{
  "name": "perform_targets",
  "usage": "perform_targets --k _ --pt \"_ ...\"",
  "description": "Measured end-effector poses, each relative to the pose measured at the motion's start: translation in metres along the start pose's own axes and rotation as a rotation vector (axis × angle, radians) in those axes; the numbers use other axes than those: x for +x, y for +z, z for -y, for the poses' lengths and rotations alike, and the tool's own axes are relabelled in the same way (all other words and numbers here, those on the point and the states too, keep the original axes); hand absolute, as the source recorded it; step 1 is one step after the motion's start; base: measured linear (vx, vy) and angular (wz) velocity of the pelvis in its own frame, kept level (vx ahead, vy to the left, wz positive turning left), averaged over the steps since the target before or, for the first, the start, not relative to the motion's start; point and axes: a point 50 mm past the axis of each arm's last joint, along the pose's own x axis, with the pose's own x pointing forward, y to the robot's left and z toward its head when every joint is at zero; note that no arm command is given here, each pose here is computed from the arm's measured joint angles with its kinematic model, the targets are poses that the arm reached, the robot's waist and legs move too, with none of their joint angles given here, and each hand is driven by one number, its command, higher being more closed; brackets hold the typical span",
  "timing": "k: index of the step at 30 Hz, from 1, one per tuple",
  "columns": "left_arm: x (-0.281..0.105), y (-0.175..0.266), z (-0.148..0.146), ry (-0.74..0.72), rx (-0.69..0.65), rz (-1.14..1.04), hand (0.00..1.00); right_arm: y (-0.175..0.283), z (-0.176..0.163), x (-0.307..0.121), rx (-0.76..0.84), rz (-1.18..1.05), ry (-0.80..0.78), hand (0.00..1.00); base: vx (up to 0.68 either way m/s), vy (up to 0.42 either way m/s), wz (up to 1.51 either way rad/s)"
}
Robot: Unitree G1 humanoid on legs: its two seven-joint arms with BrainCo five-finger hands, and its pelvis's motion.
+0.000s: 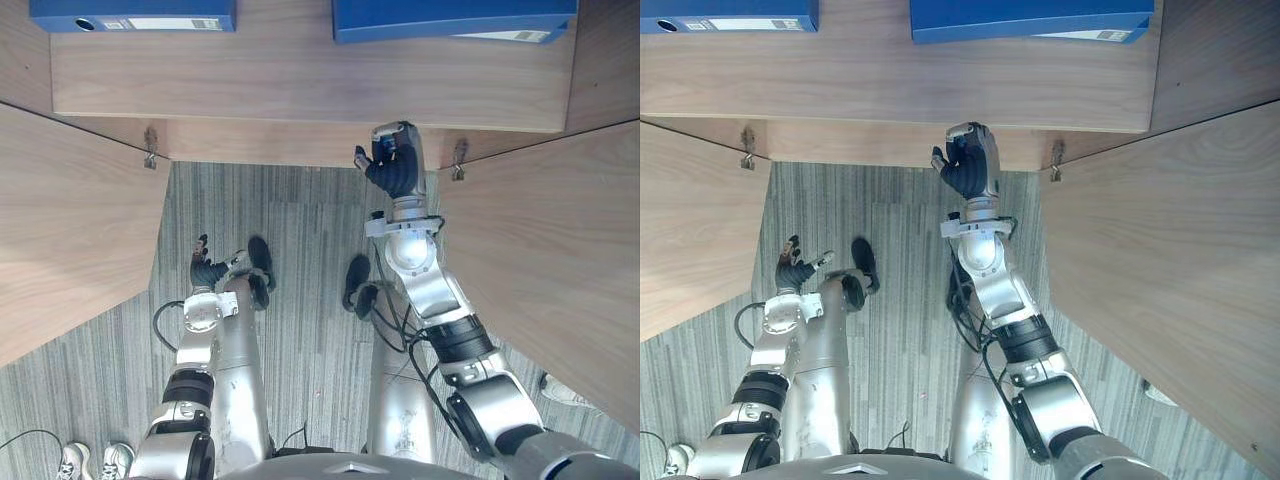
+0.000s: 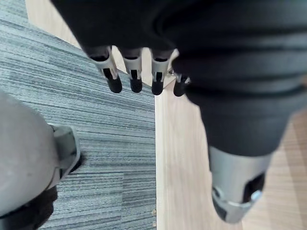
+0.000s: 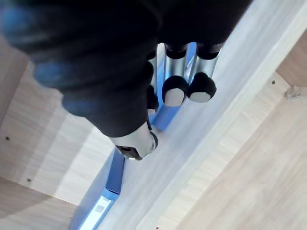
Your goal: Walk over to the cabinet, pick up the folder, carry it to the office cabinet, place the folder inside the office cabinet, then close the office cabinet door
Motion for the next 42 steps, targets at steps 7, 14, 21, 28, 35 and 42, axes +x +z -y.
perform_targets --k 7,14,21,28,35,42 --pt "0.002 0.006 -0.001 -0.002 -0.002 0.031 0.00 -0.006 0.021 0.044 -0.003 -0.014 -0.029 1.00 -0.02 -0.031 0.04" --pt "0.009 0.016 -0.011 0.009 0.025 0.079 0.00 0.005 0.029 0.060 0.005 0.054 -0.025 1.00 0.00 0.000 0.00" --pt "0.010 0.019 -0.014 0.013 0.014 0.094 0.00 0.019 0.037 0.077 -0.040 0.109 -0.028 1.00 -0.05 -0.002 0.01" --pt "0.010 0.021 -0.015 0.014 0.016 0.100 0.00 0.026 0.048 0.085 -0.019 0.111 -0.063 1.00 -0.04 -0.010 0.09" --pt "0.009 0.029 -0.010 0.008 -0.006 0.127 0.00 0.057 0.076 0.077 0.108 0.223 -0.263 1.00 -0.01 -0.004 0.02" --pt "0.008 0.029 -0.005 0.002 -0.021 0.120 0.00 0.048 0.065 0.061 0.159 0.176 -0.269 1.00 0.01 -0.003 -0.04"
